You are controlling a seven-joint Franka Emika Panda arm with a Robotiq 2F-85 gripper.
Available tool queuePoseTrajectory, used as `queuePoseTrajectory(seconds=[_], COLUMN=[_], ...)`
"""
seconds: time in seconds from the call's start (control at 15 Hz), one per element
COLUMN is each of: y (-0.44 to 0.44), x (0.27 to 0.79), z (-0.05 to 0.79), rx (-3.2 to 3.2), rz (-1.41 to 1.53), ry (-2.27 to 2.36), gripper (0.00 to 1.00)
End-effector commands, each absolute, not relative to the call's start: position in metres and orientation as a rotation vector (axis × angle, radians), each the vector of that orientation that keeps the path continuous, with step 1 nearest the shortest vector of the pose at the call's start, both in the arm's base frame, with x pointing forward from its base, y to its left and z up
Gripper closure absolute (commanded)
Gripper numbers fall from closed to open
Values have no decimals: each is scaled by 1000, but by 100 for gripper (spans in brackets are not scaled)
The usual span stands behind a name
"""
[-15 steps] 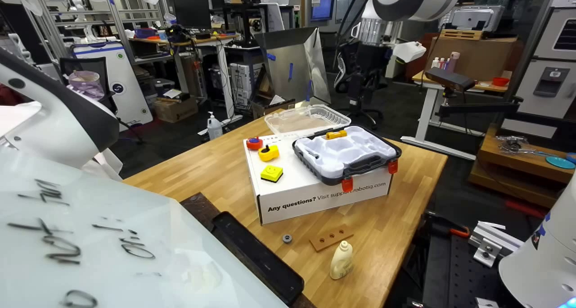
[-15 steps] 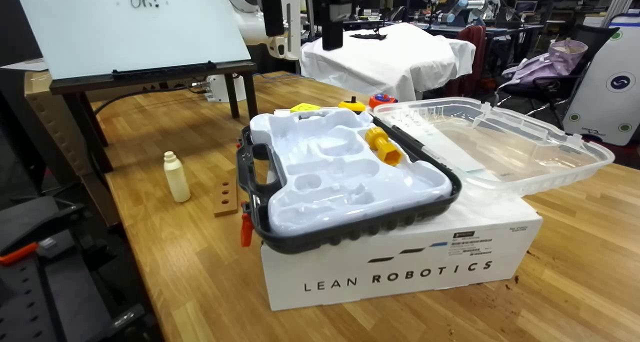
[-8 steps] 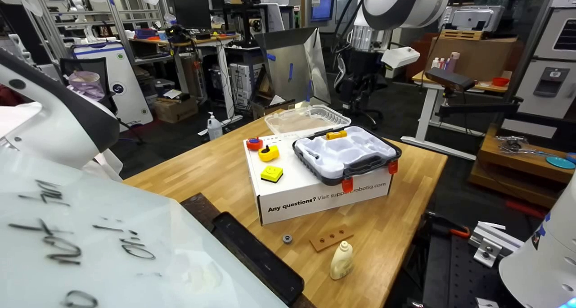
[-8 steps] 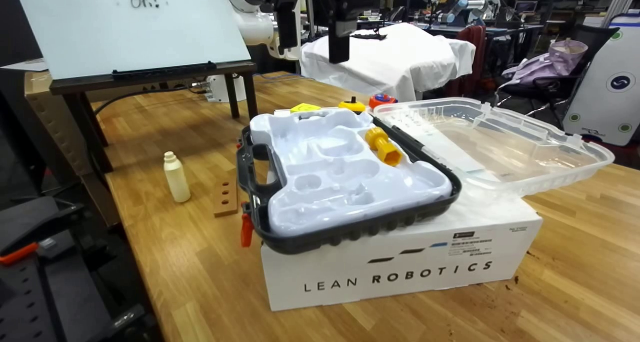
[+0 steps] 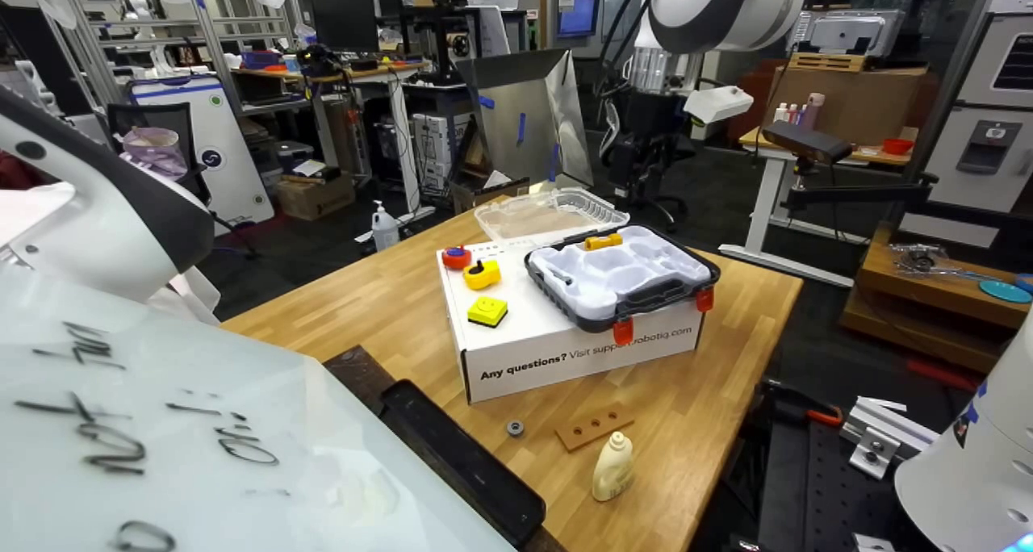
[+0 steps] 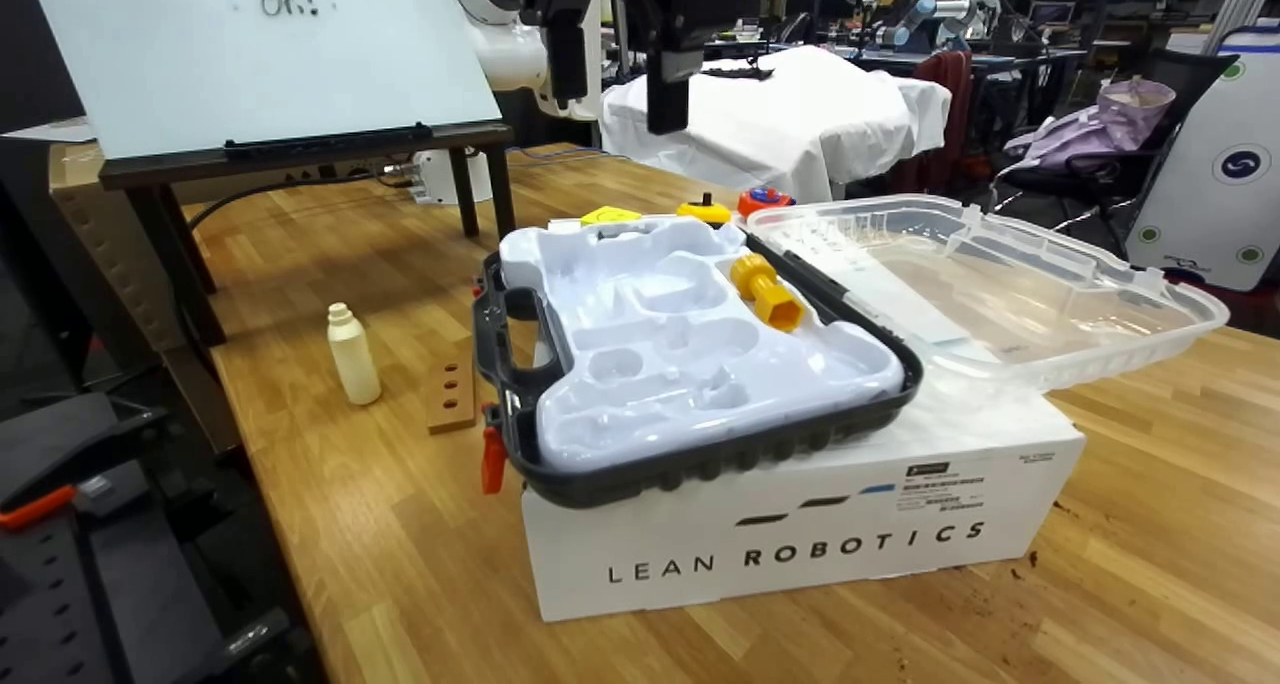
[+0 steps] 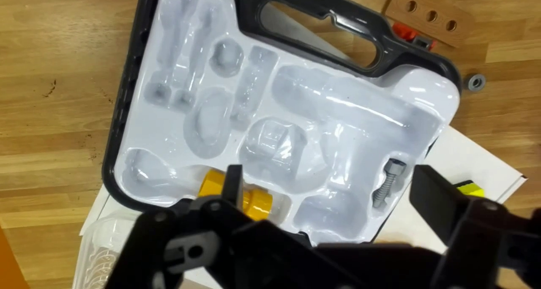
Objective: Remove the object from the tool box and put it on the box
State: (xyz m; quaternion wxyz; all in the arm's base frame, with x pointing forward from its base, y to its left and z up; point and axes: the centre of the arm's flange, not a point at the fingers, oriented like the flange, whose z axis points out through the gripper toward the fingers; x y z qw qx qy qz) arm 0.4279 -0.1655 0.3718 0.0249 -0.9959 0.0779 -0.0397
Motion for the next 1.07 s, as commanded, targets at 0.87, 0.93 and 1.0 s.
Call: queuePoseTrajectory(seconds=[0.87,0.93,1.0], y=[-165,-164,-165], x=[453,453,453], z=[361,361,361], rx=[-2888,-2888,-2888], rz=[-42,-42,-42], ry=[149,149,149], gripper=[0,0,0])
